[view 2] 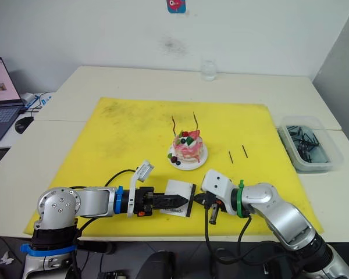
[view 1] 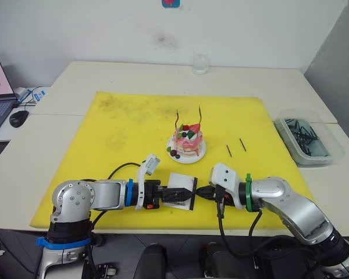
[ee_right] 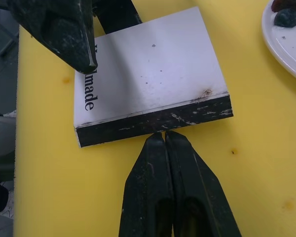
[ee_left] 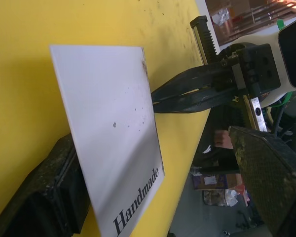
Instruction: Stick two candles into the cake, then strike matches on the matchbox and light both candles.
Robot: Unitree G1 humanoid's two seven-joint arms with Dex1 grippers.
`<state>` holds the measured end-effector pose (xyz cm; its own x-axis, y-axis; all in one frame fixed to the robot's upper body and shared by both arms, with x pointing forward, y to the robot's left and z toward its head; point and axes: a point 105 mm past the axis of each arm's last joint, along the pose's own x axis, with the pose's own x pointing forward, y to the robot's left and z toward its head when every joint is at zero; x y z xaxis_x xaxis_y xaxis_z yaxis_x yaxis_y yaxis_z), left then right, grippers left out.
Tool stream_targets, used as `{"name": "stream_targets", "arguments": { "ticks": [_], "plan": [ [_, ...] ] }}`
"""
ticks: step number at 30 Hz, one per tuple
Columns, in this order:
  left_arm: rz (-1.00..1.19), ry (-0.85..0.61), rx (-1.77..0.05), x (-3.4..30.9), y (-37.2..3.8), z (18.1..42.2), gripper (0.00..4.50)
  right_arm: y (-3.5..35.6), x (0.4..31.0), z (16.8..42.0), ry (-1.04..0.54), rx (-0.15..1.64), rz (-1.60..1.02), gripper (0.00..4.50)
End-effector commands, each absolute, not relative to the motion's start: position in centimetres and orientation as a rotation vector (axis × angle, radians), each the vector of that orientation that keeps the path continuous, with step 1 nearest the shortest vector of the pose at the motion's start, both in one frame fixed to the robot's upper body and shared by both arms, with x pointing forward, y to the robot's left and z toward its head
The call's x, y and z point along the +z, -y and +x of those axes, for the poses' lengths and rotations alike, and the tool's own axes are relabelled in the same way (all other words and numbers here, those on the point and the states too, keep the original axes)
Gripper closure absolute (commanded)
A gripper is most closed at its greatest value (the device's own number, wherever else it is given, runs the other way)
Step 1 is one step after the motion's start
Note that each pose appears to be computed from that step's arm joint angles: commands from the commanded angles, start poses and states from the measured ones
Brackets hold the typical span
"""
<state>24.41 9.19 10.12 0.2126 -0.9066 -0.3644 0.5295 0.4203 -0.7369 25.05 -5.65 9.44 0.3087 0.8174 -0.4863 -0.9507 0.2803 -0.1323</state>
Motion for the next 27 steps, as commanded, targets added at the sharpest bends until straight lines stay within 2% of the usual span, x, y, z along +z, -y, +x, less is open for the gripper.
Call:
{"name": "stream_targets", "arguments": {
  "ticks": [1, 6, 13, 19, 23, 27],
  "plan": [
    [-0.489, -0.901, -1.074, 9.7, -8.9, 23.8, 0.63, 5.3, 10.3, 25.1, -0.311, 1.223, -0.436, 4.5],
    [-0.471, -0.876, -1.052, 10.0, -9.3, 24.2, 2.2, 5.5, 10.5, 25.2, -0.307, 1.206, -0.42, 4.5],
    [-0.493, -0.813, -1.107, 12.7, -10.7, 24.0, 4.36, 6.9, 11.8, 25.2, -0.302, 1.169, -0.394, 4.5],
    [-0.537, -0.82, -1.223, 13.5, -9.1, 22.7, 4.47, 9.9, 13.2, 25.2, -0.335, 1.109, -0.404, 4.5],
    [-0.577, -0.84, -1.19, 12.0, -7.1, 23.5, 4.47, 11.5, 13.3, 25.1, -0.373, 1.08, -0.431, 4.5],
    [-0.595, -0.873, -1.131, 10.6, -6.5, 24.1, 4.47, 11.4, 13.1, 25.0, -0.382, 1.087, -0.436, 4.5]
  ]
}}
